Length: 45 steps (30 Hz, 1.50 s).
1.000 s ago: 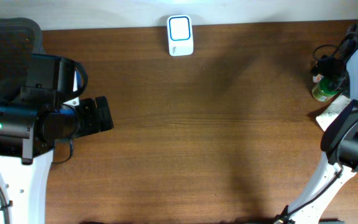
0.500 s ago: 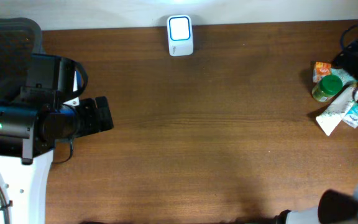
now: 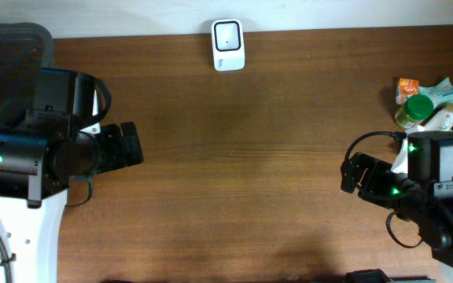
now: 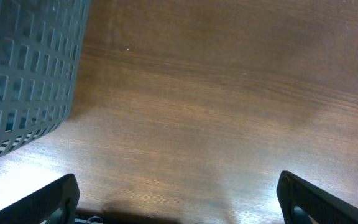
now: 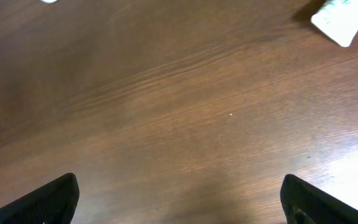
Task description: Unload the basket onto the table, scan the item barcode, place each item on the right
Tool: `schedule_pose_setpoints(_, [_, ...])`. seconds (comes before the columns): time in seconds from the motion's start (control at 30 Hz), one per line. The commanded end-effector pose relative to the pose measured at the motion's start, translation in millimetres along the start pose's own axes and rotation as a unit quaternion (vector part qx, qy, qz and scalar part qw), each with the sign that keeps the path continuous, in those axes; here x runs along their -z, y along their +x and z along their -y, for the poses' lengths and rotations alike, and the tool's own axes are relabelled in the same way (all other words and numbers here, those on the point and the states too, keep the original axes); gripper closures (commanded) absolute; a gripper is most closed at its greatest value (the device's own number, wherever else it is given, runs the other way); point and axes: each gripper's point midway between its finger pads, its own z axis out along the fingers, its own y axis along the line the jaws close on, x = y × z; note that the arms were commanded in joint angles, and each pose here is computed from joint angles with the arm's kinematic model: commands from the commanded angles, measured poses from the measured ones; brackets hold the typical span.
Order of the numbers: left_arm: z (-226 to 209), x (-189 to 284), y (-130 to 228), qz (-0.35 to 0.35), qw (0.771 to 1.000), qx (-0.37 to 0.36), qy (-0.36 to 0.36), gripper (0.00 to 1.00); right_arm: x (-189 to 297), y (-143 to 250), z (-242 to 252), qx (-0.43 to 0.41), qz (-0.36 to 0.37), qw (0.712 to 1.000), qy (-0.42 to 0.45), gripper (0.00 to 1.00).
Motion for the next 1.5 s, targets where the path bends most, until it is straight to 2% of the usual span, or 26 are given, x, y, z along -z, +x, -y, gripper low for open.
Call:
schedule_pose_setpoints(0.0, [-1,4,0,0.008,1.0,0.006,0.001,0.01,-6,5,-8,0.006,-0.022,1.0,-0.018,0.01])
schedule_pose_setpoints(0.43, [-1,4,0,0.008,1.0,0.006,0.001,0.01,-65,5,-6,0.005,-0.13,0.991,0.037,0.01])
schedule_pose_setpoints(0.53, [-1,4,0,0.008,1.0,0.006,0.001,0.01,-79,3,-6,0.071,-0.144,0.986,0.035,0.01])
schedule_pose_setpoints(0.67, [-1,4,0,0.008,1.0,0.006,0.001,0.01,-94,4,-5,0.106,-0.103,0.989,0.015,0.01])
schedule_pose_setpoints(0.87, [-1,4,0,0.009,1.0,0.006,0.001,0.01,-114,17,1,0.114,0.038,0.992,-0.039,0.01])
schedule_pose_setpoints(1.13, [-1,4,0,0.008,1.0,0.006,0.001,0.01,-93,47,22,0.106,0.215,0.966,-0.1,0.01])
schedule_pose_setpoints(1.47, [-1,4,0,0.009,1.0,0.006,0.001,0.01,-94,35,26,0.098,0.313,0.937,-0.123,0.01])
